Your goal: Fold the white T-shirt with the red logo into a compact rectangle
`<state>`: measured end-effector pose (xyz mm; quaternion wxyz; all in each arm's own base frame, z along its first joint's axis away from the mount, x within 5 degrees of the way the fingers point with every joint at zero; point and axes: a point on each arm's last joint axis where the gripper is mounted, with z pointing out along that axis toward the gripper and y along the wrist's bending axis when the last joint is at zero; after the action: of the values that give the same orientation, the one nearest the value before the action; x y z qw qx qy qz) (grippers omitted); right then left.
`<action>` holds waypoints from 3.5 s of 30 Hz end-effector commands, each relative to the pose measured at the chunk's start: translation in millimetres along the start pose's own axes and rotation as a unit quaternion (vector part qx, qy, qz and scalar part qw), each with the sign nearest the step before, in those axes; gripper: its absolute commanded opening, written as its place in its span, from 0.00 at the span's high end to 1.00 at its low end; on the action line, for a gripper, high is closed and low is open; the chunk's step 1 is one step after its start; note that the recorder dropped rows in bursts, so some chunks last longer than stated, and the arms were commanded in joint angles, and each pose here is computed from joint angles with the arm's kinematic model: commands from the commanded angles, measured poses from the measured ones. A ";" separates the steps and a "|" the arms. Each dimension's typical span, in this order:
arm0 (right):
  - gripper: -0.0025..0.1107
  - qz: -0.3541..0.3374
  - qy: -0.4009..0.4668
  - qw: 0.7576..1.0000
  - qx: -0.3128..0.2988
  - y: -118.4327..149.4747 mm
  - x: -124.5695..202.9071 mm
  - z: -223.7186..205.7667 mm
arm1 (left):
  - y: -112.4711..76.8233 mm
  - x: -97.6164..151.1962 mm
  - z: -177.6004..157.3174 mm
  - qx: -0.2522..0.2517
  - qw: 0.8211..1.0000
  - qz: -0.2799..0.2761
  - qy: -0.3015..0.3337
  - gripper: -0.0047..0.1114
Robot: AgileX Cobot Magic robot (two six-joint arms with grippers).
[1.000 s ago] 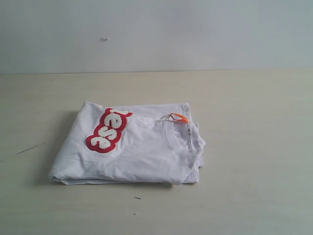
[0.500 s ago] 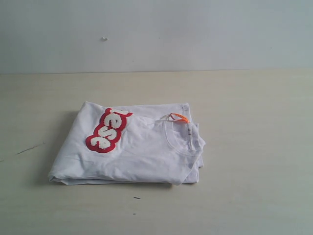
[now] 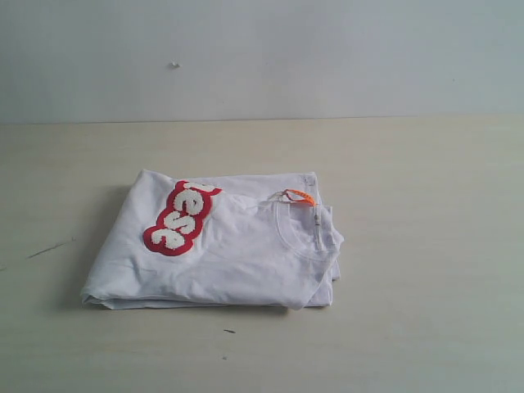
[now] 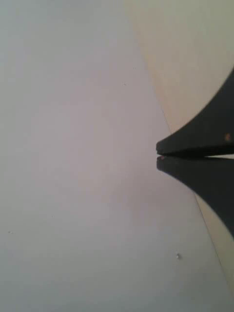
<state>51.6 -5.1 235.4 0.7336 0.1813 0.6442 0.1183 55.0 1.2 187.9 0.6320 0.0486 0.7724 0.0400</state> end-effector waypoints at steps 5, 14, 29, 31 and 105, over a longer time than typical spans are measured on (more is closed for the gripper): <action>0.98 0.001 0.001 1.000 0.003 -0.9 1.5 -0.2 | -0.7 7.4 -0.4 0.002 0.999 -0.015 0.037 0.96; 0.98 0.001 0.001 1.000 0.003 -0.9 1.5 -0.2 | -0.7 7.2 -0.4 0.000 0.997 -0.069 0.036 0.96; 0.98 0.001 0.001 1.000 0.003 -0.9 1.5 -0.2 | -0.7 6.9 -0.4 0.000 0.997 -0.069 0.035 0.96; 0.98 0.001 0.001 1.000 0.003 -0.9 1.5 -0.2 | -0.7 6.9 -0.4 0.000 0.997 -0.069 0.035 0.96; 0.98 -0.198 0.138 0.970 0.034 -20.6 41.8 -1.7 | -0.6 7.0 -0.4 0.000 0.997 -0.067 0.035 0.96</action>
<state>54.6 -6.7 190.1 0.6386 0.0562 0.7669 -0.0305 53.3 1.6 180.0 0.6010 -0.0002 0.7993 0.0028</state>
